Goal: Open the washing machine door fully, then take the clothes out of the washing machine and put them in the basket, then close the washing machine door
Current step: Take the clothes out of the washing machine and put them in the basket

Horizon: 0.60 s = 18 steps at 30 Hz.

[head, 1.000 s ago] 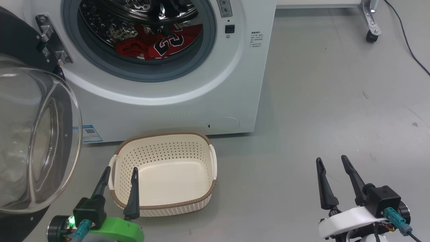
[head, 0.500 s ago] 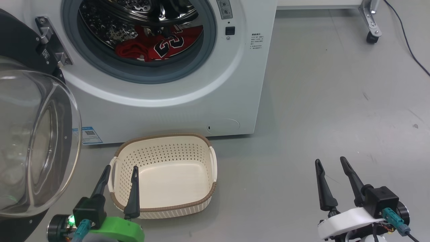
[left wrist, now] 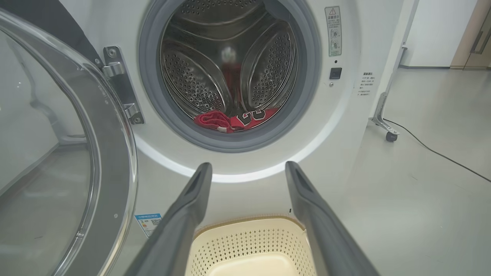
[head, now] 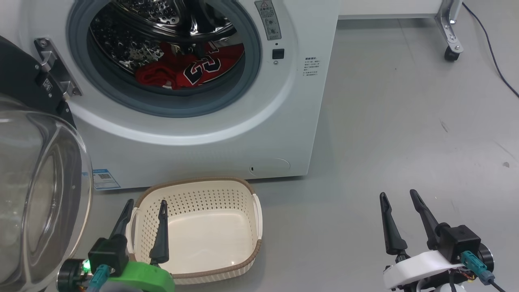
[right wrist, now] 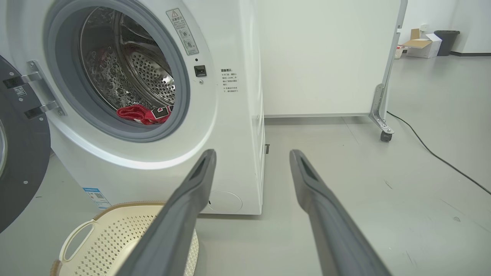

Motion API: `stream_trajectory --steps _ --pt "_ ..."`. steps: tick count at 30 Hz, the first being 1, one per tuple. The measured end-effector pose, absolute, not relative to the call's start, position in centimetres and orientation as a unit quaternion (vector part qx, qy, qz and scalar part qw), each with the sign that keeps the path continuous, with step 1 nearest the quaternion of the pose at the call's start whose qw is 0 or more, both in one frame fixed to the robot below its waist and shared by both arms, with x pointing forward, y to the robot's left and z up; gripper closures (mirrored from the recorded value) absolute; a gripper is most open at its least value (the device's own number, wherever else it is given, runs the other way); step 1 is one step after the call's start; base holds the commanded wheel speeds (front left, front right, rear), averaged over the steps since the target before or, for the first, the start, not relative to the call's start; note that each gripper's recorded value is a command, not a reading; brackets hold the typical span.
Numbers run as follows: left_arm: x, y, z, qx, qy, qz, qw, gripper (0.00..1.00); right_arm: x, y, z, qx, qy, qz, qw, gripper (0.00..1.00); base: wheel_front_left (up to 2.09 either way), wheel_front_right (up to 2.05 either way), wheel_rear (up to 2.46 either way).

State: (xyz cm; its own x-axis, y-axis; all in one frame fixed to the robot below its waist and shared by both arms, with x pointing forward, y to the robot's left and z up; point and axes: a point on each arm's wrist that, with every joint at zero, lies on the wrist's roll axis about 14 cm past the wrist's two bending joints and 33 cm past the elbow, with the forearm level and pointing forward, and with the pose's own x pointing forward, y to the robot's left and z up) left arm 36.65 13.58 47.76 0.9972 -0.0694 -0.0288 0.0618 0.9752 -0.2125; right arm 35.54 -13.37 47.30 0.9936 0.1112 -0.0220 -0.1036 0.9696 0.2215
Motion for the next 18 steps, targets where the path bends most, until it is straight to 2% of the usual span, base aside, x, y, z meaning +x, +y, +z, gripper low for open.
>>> stream_trajectory --steps 9,18 --pt "36.63 13.34 47.79 -0.103 0.018 -0.037 0.994 0.0 35.54 -13.34 47.21 0.111 0.019 0.055 0.992 0.0 1.21 -1.21 0.0" --pt "36.65 13.48 47.68 -0.103 0.019 -0.035 0.994 0.0 35.61 -13.17 47.01 0.111 0.022 0.057 0.992 0.0 0.83 -0.83 0.0"
